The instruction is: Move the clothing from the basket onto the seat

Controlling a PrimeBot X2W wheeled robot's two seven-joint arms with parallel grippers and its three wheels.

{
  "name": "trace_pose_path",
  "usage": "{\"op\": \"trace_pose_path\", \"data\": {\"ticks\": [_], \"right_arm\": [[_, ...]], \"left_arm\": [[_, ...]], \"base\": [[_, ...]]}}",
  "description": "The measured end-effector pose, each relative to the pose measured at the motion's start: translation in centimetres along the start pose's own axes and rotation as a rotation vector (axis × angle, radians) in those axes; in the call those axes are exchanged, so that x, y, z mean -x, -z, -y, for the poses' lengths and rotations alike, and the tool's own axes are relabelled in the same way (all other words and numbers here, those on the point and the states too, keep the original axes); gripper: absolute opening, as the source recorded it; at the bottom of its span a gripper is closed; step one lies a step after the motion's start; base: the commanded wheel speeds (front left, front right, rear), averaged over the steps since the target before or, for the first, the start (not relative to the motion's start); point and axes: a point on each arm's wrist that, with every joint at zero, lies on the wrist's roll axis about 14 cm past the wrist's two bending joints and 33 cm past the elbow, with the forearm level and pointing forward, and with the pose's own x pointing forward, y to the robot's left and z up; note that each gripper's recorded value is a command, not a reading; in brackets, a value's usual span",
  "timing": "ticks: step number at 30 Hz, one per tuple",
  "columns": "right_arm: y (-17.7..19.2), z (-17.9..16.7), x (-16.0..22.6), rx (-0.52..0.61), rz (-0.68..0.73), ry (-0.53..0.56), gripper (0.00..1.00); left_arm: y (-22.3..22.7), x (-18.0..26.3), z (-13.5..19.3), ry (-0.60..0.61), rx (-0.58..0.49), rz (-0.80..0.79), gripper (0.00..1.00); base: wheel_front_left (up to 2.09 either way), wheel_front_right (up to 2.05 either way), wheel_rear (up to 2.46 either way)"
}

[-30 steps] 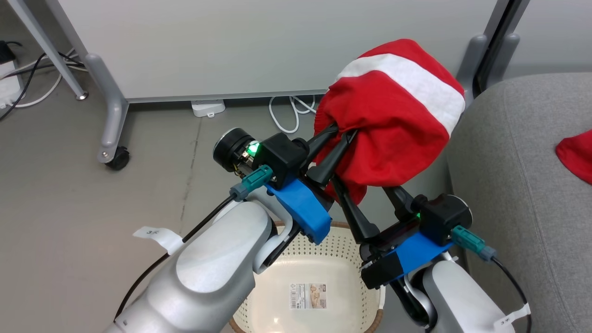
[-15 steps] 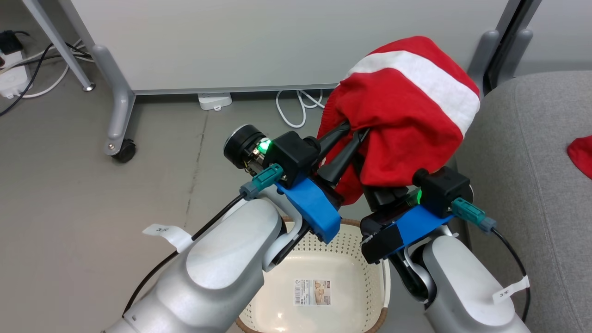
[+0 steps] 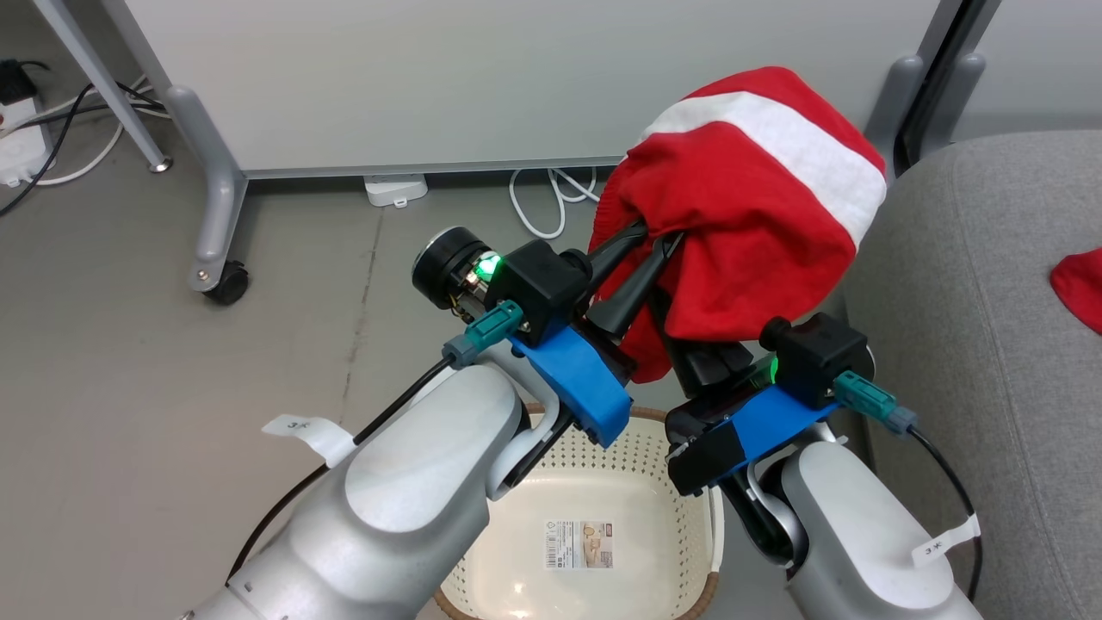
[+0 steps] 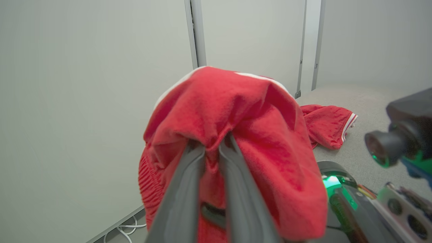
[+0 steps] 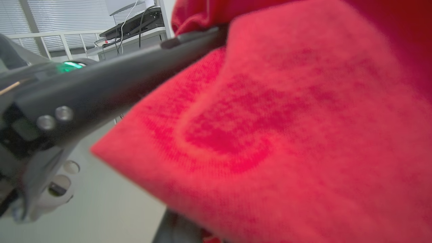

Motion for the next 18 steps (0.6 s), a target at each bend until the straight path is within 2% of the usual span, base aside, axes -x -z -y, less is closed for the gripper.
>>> {"op": "trace_pose_path", "data": {"ticks": [7, 8, 9, 10, 18], "right_arm": [[0.05, -0.01, -0.03, -0.001, 0.000, -0.001, 0.00], [0.05, -0.01, -0.04, -0.002, 0.000, -0.001, 0.00], [0.06, -0.01, -0.05, -0.002, 0.001, -0.001, 0.00], [0.06, -0.01, -0.06, -0.003, 0.001, -0.002, 0.00], [0.06, -0.18, -0.05, -0.001, 0.000, -0.007, 0.00]], "left_arm": [[0.07, -0.05, -0.12, -0.002, -0.010, -0.001, 0.00], [0.06, -0.07, -0.20, -0.005, -0.013, 0.000, 0.16], [0.02, -0.10, -0.26, -0.007, -0.014, 0.001, 0.73], [0.00, -0.11, -0.31, -0.010, -0.014, 0.003, 1.00], [-0.49, -0.20, -0.62, -0.021, -0.042, 0.018, 1.00]], "base": [[0.00, 0.00, 0.00], [0.00, 0.00, 0.00], [0.00, 0.00, 0.00], [0.00, 0.00, 0.00], [0.00, 0.00, 0.00]]}}
